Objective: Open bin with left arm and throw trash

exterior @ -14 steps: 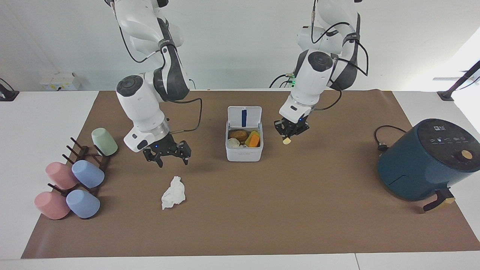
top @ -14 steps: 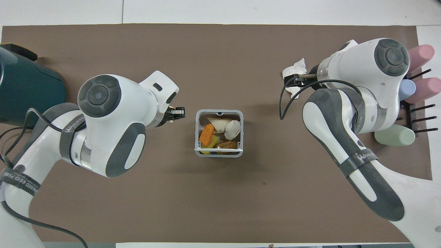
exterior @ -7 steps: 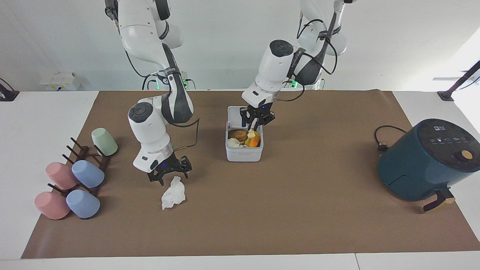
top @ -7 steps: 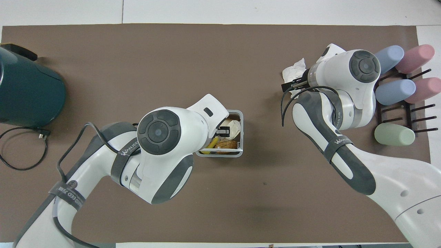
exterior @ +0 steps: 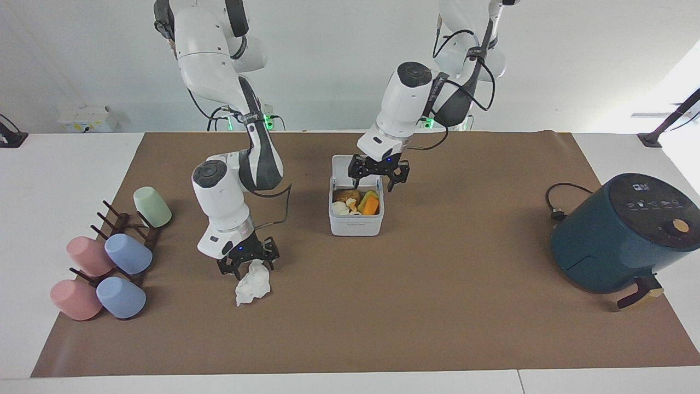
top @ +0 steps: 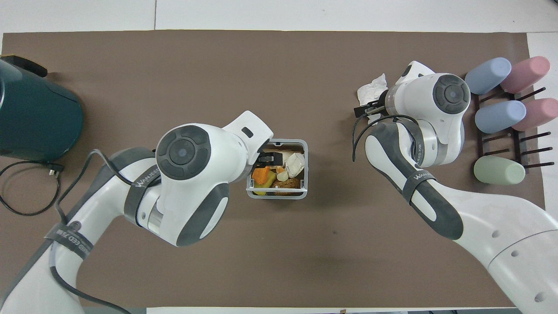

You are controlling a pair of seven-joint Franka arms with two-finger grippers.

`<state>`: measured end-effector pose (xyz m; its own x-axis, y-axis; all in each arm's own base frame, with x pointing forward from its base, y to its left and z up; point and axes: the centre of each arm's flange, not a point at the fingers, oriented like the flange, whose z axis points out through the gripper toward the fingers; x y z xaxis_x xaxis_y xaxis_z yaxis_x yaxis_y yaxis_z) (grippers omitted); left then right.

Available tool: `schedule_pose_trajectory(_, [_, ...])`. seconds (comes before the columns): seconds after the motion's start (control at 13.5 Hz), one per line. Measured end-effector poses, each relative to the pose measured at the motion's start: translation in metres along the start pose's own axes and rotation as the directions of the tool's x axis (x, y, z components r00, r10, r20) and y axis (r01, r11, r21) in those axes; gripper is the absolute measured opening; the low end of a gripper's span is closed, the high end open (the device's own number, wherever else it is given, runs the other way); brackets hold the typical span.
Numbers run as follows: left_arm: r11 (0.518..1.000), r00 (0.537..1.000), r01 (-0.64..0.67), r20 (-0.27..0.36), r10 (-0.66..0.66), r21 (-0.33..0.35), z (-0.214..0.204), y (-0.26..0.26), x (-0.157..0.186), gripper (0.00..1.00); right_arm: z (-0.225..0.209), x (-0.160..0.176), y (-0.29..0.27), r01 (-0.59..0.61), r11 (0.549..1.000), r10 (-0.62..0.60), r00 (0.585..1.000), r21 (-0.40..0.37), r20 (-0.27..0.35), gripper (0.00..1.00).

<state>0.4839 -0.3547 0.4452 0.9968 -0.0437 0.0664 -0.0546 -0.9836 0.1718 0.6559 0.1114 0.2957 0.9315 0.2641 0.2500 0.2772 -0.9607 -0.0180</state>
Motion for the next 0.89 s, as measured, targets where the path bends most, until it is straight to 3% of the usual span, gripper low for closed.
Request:
schedule_pose_trajectory(0.15, [1.0,1.0,0.005,0.001,-0.005,0.013,-0.021,-0.051,0.024,1.0,0.007,-0.007,0.0,0.0,1.0,0.0,1.0,-0.004,-0.015,0.74])
schedule_pose_trajectory(0.3, [1.0,1.0,-0.006,-0.016,0.006,0.017,-0.052,-0.102,0.041,1.0,0.009,-0.011,0.001,0.007,1.0,-0.007,1.0,-0.005,-0.004,0.47])
schedule_pose_trajectory(0.52, [0.999,1.0,-0.018,-0.023,0.018,0.034,-0.096,-0.176,0.051,1.0,-0.007,-0.001,-0.002,0.016,1.0,-0.017,0.998,0.013,0.065,0.13])
schedule_pose_trajectory(0.59, [0.998,0.999,-0.029,-0.022,0.03,0.054,-0.109,-0.197,0.052,1.0,-0.018,0.007,-0.004,0.02,1.0,-0.022,0.996,0.021,0.088,0.08])
schedule_pose_trajectory(0.74, [0.994,0.998,-0.056,-0.014,0.058,0.095,-0.136,-0.235,0.055,1.0,-0.046,0.023,-0.012,0.02,0.999,-0.025,0.991,0.037,0.133,0.08])
schedule_pose_trajectory(0.89, [0.992,0.997,-0.071,-0.011,0.073,0.107,-0.163,-0.27,0.058,1.0,-0.082,0.039,-0.044,-0.067,0.997,0.058,0.983,0.044,0.175,0.08])
